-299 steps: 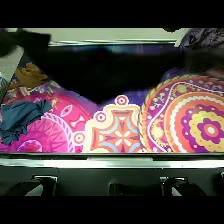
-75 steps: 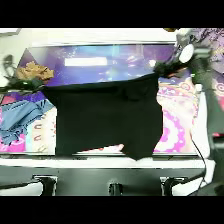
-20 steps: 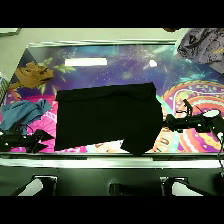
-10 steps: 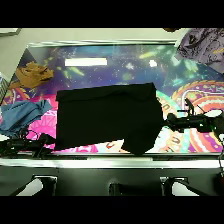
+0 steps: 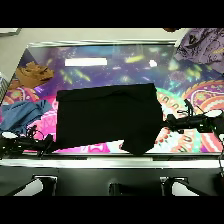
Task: Fold the clothes and pants, and hang the long-sleeved shirts on hangers.
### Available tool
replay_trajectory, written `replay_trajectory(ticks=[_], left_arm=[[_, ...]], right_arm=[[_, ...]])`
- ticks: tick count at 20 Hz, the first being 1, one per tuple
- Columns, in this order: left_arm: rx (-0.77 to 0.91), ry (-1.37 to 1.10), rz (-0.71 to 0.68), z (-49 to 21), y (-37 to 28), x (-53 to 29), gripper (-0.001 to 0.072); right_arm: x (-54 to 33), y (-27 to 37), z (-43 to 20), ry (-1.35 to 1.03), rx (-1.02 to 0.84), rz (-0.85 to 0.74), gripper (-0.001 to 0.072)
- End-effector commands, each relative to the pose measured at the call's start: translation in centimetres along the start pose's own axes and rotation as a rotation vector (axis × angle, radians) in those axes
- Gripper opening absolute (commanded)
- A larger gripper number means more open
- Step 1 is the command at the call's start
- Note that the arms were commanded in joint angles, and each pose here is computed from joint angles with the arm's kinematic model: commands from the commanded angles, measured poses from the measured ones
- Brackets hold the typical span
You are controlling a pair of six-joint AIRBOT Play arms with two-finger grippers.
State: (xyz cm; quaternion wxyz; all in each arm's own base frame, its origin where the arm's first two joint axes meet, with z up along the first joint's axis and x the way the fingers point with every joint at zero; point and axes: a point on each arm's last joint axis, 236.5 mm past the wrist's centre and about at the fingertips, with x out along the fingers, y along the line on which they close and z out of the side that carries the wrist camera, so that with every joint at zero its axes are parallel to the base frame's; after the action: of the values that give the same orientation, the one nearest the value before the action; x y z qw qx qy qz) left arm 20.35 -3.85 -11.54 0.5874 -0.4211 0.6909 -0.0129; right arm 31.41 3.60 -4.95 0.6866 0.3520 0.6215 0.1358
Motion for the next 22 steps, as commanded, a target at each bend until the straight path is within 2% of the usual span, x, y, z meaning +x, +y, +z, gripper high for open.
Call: replay_trajectory(ticks=[1, 4, 7, 10, 12, 14, 17, 22], left_arm=[[0.024, -0.048, -0.025, 1.8, -1.8, -0.9, 0.0013], [0.111, -0.174, -0.031, 5.8, -6.4, -4.8, 0.0012], [0.283, -0.412, -0.068, 10.8, -15.2, -13.3, 0.0012], [0.454, -0.727, -0.028, 12.5, -23.2, -25.9, 0.0012], [0.537, -0.949, -0.003, 10.5, -27.6, -34.8, 0.0012], [0.596, -1.158, 0.007, 6.4, -30.3, -42.6, 0.0012], [0.634, -1.406, 0.014, -1.7, -31.0, -50.6, 0.0012], [0.607, -1.533, 0.033, -11.9, -27.2, -52.8, 0.0012]], right_arm=[[-0.2, 1.6, -0.2, 0.0, -0.026, 0.03, 0.0025], [-0.8, 5.5, 1.9, -0.073, -0.187, -0.03, 0.0025], [-4.7, 11.2, 6.7, -0.222, -0.401, -0.178, 0.0025], [-13.8, 19.4, 11.0, -0.482, -0.582, -0.267, 0.0025], [-21.3, 25.2, 11.0, -0.67, -0.669, -0.26, 0.0026], [-29.3, 29.6, 8.3, -0.858, -0.737, -0.269, 0.0026], [-38.5, 33.5, 0.8, -1.092, -0.814, -0.252, 0.0026], [-44.7, 33.8, -11.2, -1.269, -0.813, -0.18, 0.0026]])
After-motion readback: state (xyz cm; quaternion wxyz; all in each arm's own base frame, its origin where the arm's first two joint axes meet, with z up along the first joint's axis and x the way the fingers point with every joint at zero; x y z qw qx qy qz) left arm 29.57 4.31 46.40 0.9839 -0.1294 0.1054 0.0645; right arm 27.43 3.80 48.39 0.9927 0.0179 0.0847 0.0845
